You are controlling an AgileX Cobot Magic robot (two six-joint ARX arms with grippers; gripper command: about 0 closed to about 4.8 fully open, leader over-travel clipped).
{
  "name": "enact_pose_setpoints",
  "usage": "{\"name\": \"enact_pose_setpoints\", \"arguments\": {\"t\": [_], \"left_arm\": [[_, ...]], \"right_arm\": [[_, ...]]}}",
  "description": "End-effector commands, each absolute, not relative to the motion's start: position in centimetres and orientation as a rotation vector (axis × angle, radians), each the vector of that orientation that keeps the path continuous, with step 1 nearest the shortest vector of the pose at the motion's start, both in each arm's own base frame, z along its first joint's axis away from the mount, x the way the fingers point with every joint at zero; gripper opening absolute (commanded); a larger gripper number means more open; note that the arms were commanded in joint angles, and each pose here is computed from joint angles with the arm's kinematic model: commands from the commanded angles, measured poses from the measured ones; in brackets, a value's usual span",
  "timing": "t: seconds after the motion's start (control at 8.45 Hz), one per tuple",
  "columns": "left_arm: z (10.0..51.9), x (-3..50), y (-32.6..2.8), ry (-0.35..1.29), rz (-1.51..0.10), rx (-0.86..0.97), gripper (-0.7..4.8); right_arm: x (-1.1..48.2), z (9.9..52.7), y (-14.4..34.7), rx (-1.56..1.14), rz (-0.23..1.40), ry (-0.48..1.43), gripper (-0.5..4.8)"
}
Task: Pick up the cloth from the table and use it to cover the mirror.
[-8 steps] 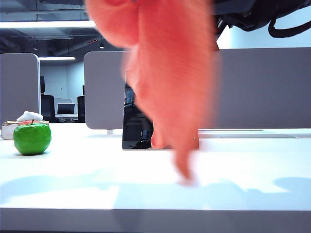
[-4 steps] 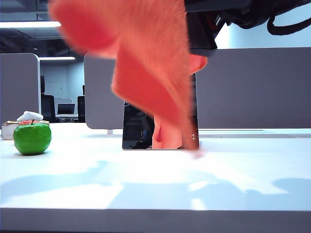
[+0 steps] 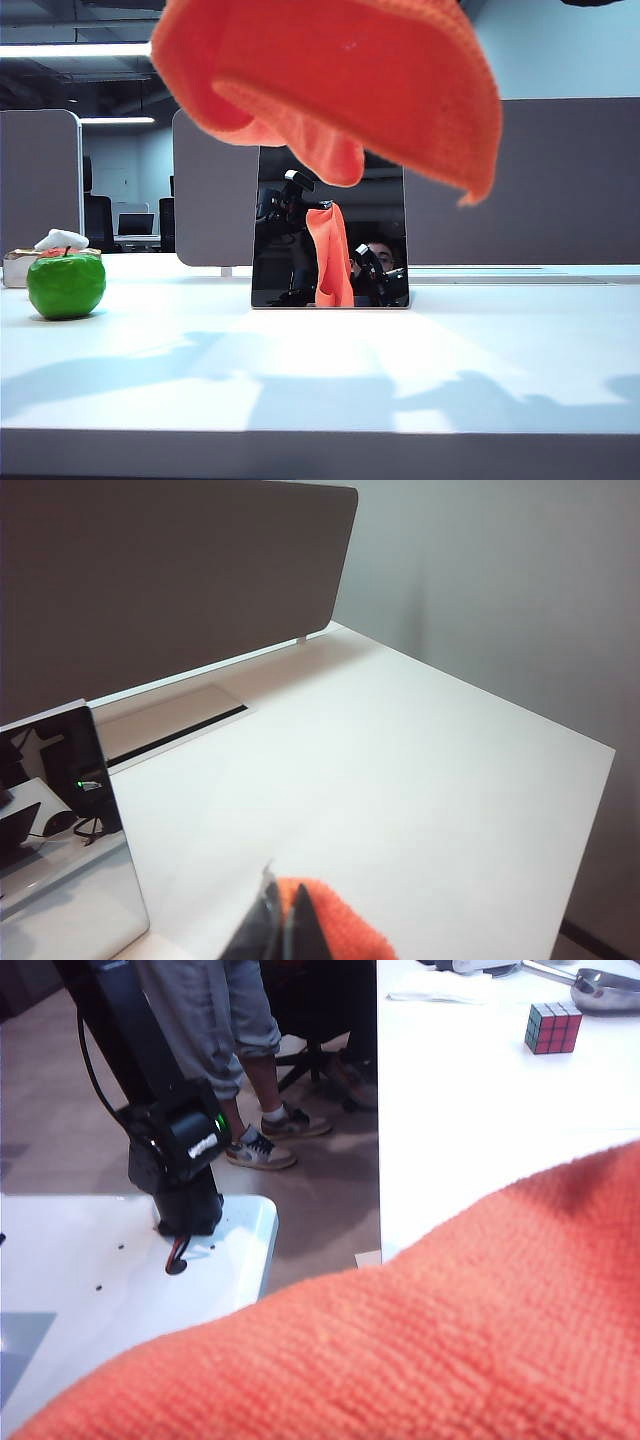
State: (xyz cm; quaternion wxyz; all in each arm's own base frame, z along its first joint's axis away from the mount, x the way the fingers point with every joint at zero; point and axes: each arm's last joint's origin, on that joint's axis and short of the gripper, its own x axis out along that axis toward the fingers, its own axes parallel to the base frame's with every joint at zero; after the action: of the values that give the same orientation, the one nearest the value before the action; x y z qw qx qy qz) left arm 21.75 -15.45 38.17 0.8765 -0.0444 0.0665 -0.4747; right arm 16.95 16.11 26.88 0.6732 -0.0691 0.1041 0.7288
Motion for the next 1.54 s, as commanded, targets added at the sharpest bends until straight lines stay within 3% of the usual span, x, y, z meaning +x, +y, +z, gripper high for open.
{"name": "enact_pose_setpoints", "arguments": {"t": [0.12,0.47,0.59,0.95,1.18,1.54], "left_arm": [[38.3,21.6,-15.4,0.145,-0.997,-0.089,-0.06],[38.1,21.2,-15.5,0.179,-1.113,-0.089,-0.06],[38.3,20.8,-15.3,0.182,-1.151,-0.09,-0.06],[38.5,20.5,-15.2,0.177,-1.164,-0.084,-0.06],[38.6,19.7,-14.9,0.191,-1.262,-0.076,-0.06],[38.5,19.4,-15.0,0.217,-1.375,-0.085,-0.06]], "right_arm": [[14.4,28.1,19.1,-0.175,1.692,0.125,3.37],[15.1,27.4,19.3,-0.273,1.382,0.189,3.39],[17.3,26.4,17.6,-0.297,1.214,0.27,4.06],[18.2,26.2,16.8,-0.299,1.169,0.285,4.11],[21.5,26.1,12.6,-0.341,0.982,0.267,4.14],[22.4,26.2,10.9,-0.338,0.907,0.267,4.14]]}}
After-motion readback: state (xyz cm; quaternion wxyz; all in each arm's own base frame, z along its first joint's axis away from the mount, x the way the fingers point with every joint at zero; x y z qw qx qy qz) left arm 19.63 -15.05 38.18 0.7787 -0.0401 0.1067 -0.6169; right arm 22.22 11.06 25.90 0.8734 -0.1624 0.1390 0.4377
